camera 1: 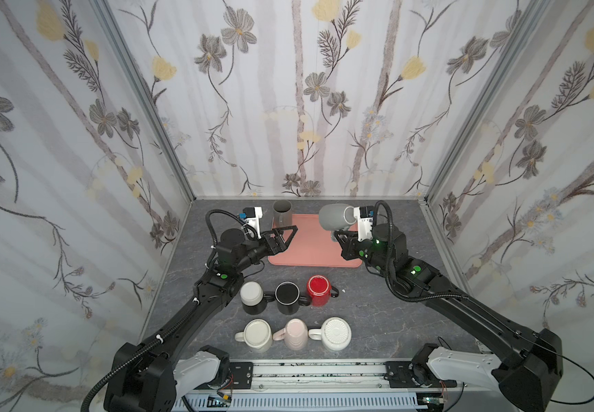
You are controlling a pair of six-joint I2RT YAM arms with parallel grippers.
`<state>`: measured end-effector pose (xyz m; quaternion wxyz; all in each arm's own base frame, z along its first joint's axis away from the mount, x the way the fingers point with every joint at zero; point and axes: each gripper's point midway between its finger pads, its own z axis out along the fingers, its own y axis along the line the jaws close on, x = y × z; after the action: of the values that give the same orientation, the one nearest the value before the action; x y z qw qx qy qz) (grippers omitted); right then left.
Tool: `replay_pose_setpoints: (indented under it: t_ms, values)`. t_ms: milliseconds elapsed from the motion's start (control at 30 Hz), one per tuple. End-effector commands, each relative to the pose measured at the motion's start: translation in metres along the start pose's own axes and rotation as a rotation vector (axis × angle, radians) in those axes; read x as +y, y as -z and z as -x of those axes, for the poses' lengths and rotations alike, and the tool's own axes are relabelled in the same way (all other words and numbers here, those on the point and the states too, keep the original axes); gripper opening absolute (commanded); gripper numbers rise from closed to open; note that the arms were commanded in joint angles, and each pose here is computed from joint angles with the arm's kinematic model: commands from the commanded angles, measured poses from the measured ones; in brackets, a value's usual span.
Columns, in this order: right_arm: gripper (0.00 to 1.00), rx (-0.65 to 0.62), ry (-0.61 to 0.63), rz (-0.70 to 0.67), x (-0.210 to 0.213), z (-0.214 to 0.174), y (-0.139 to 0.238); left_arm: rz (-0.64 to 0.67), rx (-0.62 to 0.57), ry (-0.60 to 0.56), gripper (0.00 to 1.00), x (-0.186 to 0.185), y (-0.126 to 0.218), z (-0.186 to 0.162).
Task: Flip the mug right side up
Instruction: 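Lift the small grey mug toward the left gripper while it rises, then grasp the small grey mug with the left gripper and open the right gripper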
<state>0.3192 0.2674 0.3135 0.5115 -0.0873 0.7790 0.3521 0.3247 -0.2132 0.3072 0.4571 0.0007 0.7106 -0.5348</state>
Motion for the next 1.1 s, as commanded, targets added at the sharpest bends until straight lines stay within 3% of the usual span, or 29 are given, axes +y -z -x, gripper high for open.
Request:
replay_pose_setpoints:
  t_ms: [0,200,400,900,1067]
  values:
    - [0.00,-0.232,-0.071,0.351,0.063,0.068,0.005,-0.213,-0.081,-0.017,0.84,-0.048,0.011,0.019]
    - [0.00,-0.225,-0.150,0.581,0.098,0.073,-0.002,-0.345,-0.123,-0.012,0.71,-0.069,0.018,0.024]
    - [0.00,-0.177,-0.185,0.697,0.125,0.069,-0.002,-0.393,-0.135,-0.018,0.60,-0.079,0.017,0.030]
    - [0.00,-0.080,-0.259,0.785,0.144,0.047,-0.011,-0.444,-0.147,-0.030,0.31,-0.094,0.019,0.033]
    - [0.00,-0.077,-0.266,0.785,0.144,0.045,-0.011,-0.430,-0.148,-0.022,0.07,-0.092,0.017,0.034]
